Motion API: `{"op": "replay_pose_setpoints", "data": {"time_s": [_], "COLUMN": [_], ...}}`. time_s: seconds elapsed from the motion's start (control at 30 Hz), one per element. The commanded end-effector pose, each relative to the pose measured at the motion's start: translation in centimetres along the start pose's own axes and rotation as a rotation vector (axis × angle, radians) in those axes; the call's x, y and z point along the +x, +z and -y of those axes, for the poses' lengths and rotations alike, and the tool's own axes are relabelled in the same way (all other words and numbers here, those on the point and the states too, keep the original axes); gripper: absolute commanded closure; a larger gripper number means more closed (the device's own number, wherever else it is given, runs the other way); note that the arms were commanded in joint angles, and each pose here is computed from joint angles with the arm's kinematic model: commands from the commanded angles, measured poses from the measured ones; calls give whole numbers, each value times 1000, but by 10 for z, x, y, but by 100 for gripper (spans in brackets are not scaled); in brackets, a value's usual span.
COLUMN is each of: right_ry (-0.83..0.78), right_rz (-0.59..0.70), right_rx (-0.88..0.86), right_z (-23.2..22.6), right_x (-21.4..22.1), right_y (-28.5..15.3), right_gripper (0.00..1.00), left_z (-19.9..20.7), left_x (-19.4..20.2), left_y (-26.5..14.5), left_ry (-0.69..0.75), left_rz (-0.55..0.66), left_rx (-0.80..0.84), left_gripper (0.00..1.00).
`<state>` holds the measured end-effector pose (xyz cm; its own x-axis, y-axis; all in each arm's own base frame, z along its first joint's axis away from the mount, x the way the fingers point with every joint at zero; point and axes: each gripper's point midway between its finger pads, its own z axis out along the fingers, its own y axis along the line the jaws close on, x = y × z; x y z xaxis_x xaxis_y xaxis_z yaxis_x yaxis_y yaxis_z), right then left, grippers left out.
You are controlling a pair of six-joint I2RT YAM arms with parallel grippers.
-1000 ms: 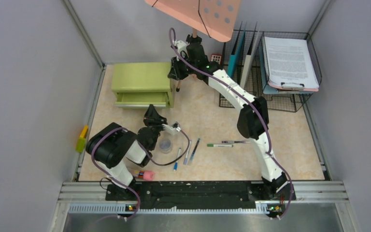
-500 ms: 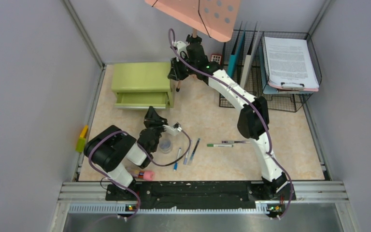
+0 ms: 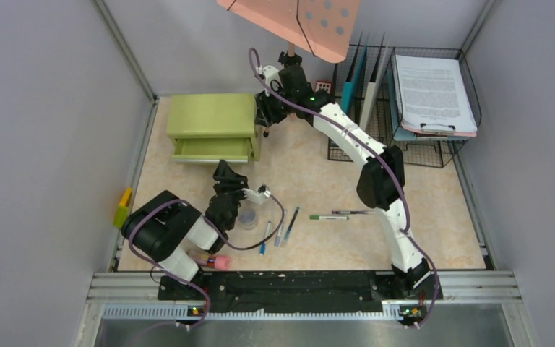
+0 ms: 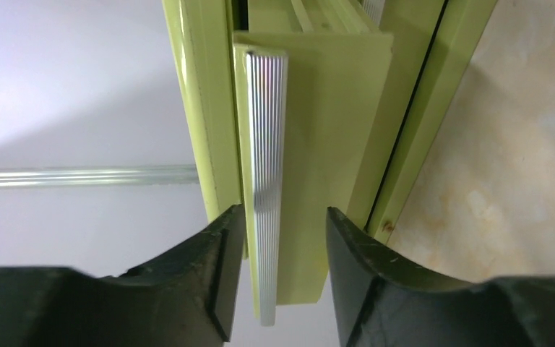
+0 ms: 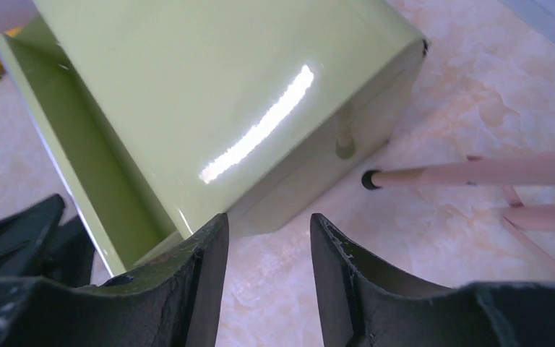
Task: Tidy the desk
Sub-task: Open the drawer in the storage box, then pick up the stationery from the center of the board.
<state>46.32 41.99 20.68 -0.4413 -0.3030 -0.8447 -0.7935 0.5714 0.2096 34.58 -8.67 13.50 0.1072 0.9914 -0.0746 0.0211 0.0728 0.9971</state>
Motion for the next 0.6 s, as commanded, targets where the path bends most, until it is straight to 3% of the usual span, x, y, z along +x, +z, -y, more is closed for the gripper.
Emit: {"op": "replay_pose_setpoints", "data": {"time_s": [0.0,0.3,0.57], "right_ry": [-12,-17,-61], "right_rz": [-89,-65,-66], "right_rx": [82,78,76], "right_z": [15,14,9], "right_x": [15,-2,-8], "right_y": [-19,-44,-74], "right_gripper": [54,49,41], "left_z": [-8,-13,-14], "left_x": [6,8,19], "left_y": [-12,-30,-45], "left_ry": [-44,-95,-93], "left_rz": [-28,-55,-149], "left_rx": [-17,40,58], "left_gripper": [45,22,21]}}
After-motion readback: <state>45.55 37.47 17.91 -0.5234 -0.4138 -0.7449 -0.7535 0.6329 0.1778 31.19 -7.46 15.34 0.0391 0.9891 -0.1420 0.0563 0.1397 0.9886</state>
